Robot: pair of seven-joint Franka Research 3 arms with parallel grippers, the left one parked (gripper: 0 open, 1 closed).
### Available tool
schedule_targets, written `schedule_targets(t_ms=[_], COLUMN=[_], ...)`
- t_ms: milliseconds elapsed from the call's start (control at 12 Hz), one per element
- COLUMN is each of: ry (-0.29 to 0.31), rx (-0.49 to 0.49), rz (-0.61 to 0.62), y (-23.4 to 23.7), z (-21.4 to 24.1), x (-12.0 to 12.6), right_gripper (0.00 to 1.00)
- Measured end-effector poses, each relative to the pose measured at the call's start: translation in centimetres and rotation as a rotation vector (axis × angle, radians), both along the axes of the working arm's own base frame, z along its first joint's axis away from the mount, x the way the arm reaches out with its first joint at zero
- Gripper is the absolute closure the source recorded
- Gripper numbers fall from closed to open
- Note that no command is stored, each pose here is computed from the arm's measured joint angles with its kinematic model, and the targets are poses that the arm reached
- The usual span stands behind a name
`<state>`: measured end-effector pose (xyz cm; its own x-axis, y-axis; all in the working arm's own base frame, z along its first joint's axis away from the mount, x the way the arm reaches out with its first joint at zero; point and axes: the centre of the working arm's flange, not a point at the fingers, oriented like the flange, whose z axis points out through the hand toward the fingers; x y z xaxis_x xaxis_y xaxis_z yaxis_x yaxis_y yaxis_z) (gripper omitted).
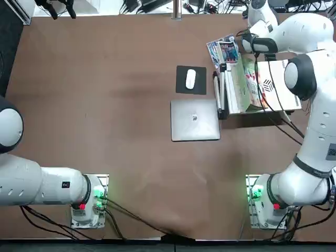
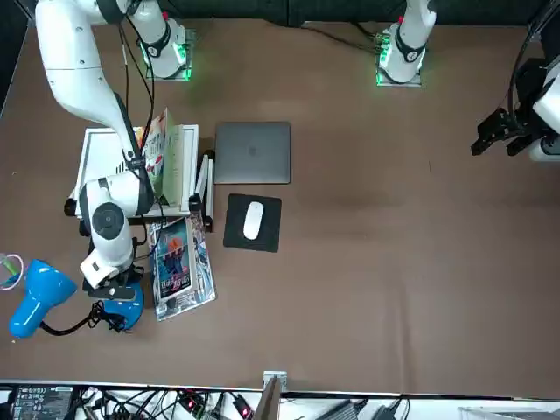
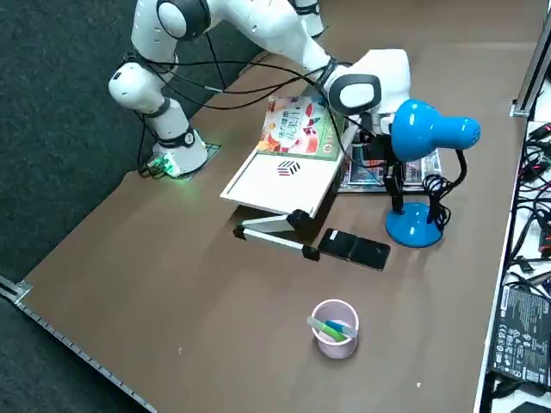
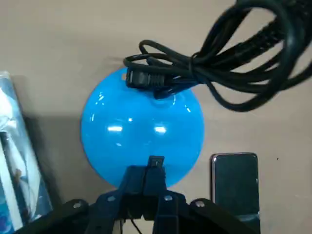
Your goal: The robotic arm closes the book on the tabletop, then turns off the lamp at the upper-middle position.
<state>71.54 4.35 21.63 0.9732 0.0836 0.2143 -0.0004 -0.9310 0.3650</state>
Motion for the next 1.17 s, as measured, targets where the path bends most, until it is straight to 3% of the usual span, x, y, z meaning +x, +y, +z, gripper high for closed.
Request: schedule_targets(t_ms=[1167], ry=[-0.005], rx=[0.010], rz=[0.013], y=[0.08], z=[-0.48], x=[-0.19], right_gripper=[0.99])
